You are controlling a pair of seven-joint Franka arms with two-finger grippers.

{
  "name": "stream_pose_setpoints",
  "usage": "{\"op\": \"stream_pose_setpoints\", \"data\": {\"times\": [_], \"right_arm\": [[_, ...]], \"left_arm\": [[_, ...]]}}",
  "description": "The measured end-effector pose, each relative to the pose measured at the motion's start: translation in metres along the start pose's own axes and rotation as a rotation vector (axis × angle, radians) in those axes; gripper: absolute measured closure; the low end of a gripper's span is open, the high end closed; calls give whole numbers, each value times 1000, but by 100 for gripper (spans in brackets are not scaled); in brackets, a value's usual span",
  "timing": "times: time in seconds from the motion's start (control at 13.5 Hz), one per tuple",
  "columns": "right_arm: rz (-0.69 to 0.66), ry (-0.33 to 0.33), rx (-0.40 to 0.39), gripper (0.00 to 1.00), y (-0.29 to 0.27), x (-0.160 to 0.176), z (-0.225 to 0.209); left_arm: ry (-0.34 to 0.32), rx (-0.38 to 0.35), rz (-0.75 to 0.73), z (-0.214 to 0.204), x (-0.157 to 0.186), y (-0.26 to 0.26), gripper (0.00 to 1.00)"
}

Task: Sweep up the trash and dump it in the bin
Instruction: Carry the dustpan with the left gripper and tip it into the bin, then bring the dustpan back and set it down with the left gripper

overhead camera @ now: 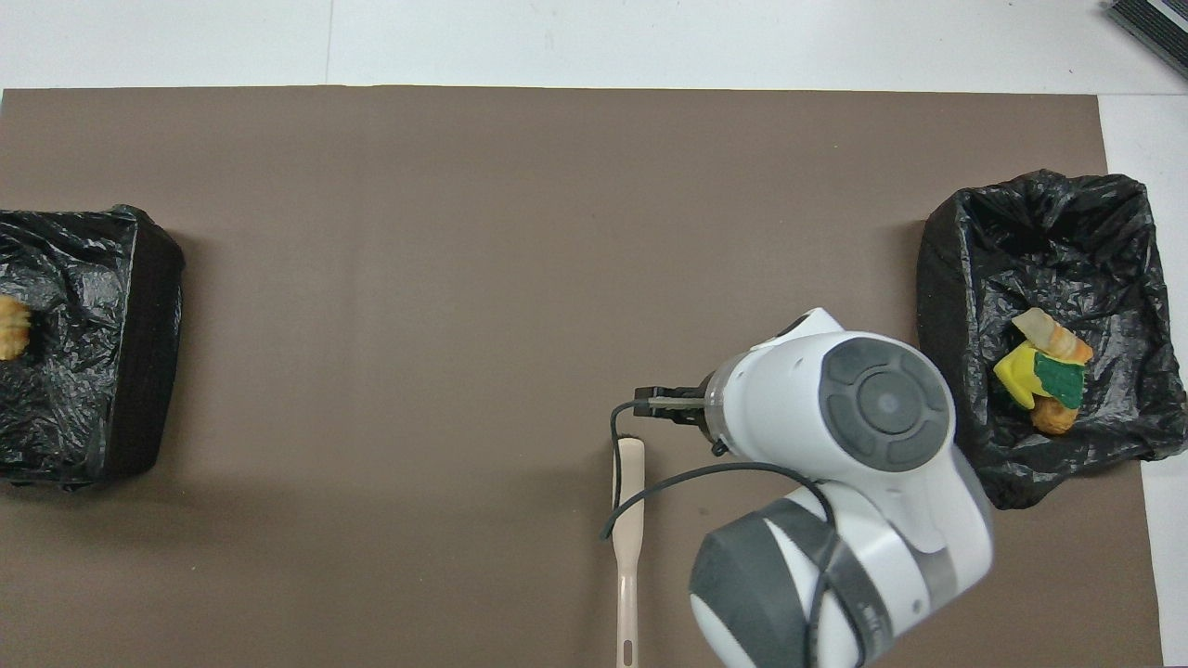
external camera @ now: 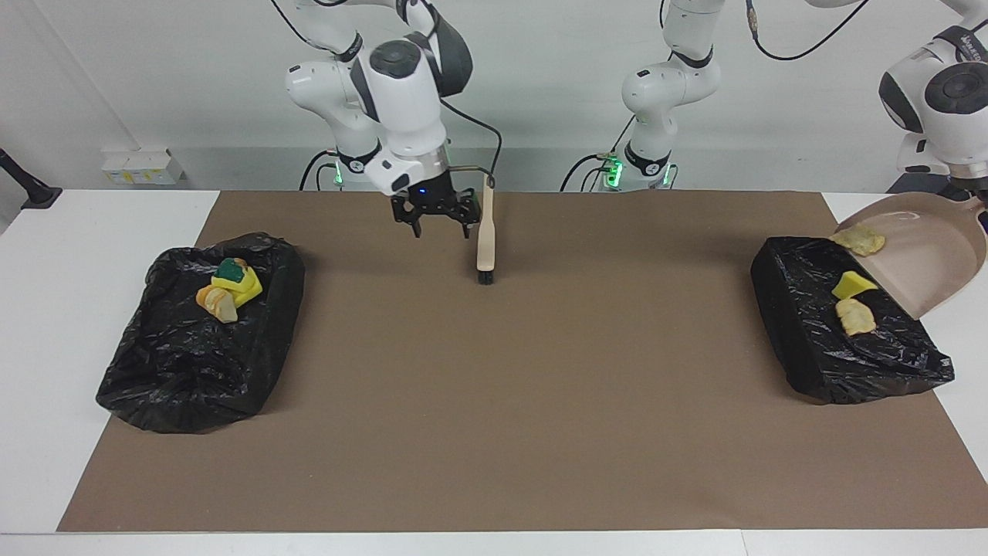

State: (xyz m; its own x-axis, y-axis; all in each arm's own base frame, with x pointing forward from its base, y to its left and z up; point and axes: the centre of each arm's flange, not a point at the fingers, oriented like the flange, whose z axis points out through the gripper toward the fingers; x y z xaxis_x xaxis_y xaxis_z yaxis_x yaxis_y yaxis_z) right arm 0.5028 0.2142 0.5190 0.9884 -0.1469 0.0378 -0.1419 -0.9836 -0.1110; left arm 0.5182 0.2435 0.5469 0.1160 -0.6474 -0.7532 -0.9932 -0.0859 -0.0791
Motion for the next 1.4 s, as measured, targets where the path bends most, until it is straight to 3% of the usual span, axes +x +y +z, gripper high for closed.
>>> {"op": "stream_pose_setpoints", "data": {"times": [0.37, 0.44, 0.67, 0.81, 1.11, 1.4], "right_arm": [[2, 22, -12, 0, 88, 45, -53], [7, 32, -36, 0, 107, 52, -62], [-17, 33, -107, 0, 160, 64, -90], [-36, 19, -114, 0, 175, 62, -111], [-47, 13, -116, 0, 178, 54, -144], [-46, -3, -117, 0, 184, 51, -148]], "left_arm": [[-34, -2, -58, -38, 1, -9, 68], [-3, -7, -93, -43, 9, -9, 68], [233, -70, -196, -53, 40, -9, 68], [339, -134, -304, -74, 72, -8, 68], [456, -226, -548, -157, 178, -7, 68], [537, -339, -756, -223, 261, 7, 68]]}}
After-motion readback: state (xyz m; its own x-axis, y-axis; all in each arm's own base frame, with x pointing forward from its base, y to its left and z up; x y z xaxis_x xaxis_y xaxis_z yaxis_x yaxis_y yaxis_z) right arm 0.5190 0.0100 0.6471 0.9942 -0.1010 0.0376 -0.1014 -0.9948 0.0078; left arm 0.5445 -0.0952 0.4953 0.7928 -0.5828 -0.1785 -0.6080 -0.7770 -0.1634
